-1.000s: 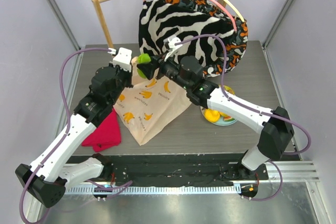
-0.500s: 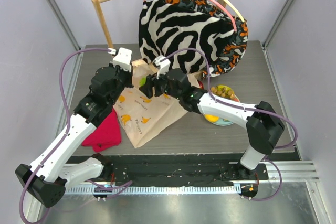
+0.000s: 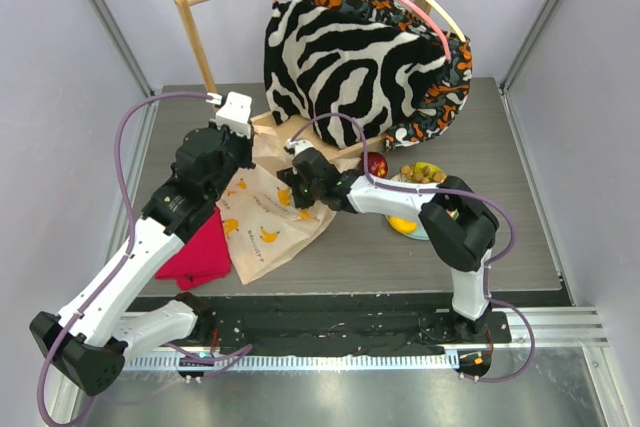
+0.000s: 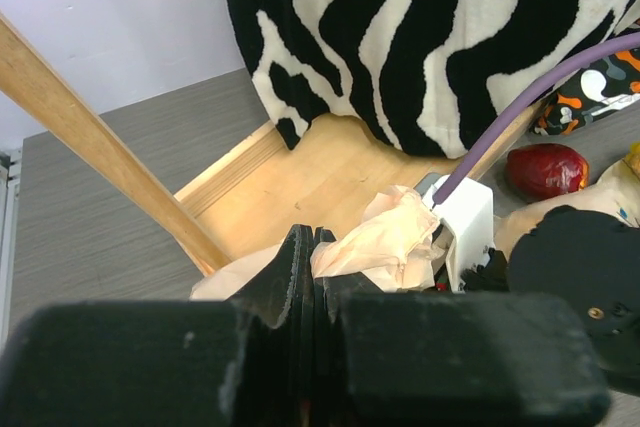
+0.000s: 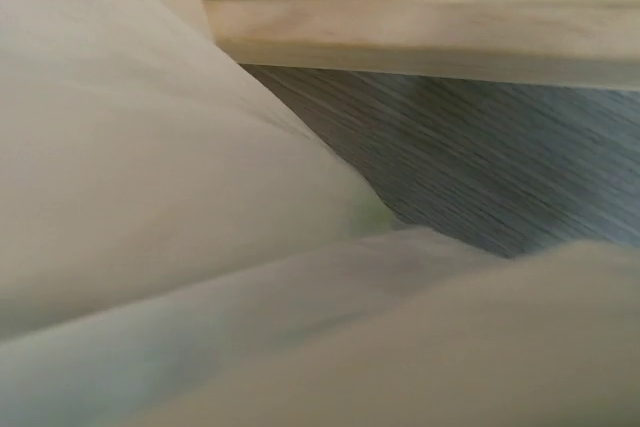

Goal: Place the fruits into the plastic bag

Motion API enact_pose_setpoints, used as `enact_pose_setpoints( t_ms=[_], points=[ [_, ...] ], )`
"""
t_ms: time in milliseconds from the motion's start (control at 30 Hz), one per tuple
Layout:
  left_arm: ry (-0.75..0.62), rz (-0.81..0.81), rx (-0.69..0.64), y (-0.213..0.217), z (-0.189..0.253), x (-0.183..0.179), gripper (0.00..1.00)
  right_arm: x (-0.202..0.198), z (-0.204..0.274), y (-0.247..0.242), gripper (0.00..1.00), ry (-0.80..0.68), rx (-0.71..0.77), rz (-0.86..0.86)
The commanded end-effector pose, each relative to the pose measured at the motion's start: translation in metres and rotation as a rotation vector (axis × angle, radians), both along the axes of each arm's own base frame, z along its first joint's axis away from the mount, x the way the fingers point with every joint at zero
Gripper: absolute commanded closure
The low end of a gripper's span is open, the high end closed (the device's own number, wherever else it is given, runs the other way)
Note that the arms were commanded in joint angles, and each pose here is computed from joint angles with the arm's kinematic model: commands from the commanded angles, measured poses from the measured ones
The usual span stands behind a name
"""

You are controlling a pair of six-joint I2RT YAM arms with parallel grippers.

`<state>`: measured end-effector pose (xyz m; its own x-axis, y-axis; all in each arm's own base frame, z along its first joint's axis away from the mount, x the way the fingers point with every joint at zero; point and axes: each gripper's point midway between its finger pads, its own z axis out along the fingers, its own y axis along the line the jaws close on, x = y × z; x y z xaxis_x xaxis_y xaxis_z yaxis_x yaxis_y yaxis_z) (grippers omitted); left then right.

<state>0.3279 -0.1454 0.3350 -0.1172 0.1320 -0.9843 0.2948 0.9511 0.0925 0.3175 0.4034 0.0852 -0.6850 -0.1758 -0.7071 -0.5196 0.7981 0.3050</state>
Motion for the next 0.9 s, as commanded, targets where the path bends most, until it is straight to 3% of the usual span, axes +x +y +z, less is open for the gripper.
enact_pose_setpoints(
  t_ms=[0, 133, 167, 233, 267, 333, 367, 533, 867],
  points=[
    [-0.068, 0.011, -0.043, 0.001, 0.020, 0.002, 1.00, 0.014, 0.019, -0.004, 0.99, -0.012, 0.016, -0.068],
    [-0.059, -0.002, -0.039, -0.002, 0.018, 0.003, 1.00, 0.015, 0.038, -0.009, 0.89, -0.061, 0.022, -0.063],
    [-0.054, -0.005, -0.036, -0.003, 0.016, 0.004, 1.00, 0.016, 0.043, -0.010, 0.76, -0.071, 0.027, -0.063],
    [-0.052, -0.008, -0.036, -0.003, 0.016, 0.004, 1.00, 0.015, 0.056, -0.011, 0.62, -0.094, 0.040, -0.054],
    [-0.050, -0.006, -0.034, -0.004, 0.015, 0.005, 1.00, 0.015, 0.060, -0.012, 0.47, -0.100, 0.043, -0.054],
    [-0.045, -0.009, -0.032, -0.004, 0.013, 0.005, 1.00, 0.014, 0.069, -0.013, 0.28, -0.116, 0.055, -0.053],
    [-0.045, -0.012, -0.032, -0.005, 0.014, 0.005, 1.00, 0.014, 0.072, -0.013, 0.24, -0.120, 0.060, -0.050],
    [-0.038, -0.021, -0.029, -0.007, 0.012, 0.005, 1.00, 0.015, 0.096, -0.015, 0.13, -0.147, 0.114, -0.053],
    [-0.021, -0.026, -0.048, -0.010, 0.009, 0.006, 1.00, 0.018, 0.166, -0.029, 0.11, -0.239, 0.402, -0.135]
  ],
)
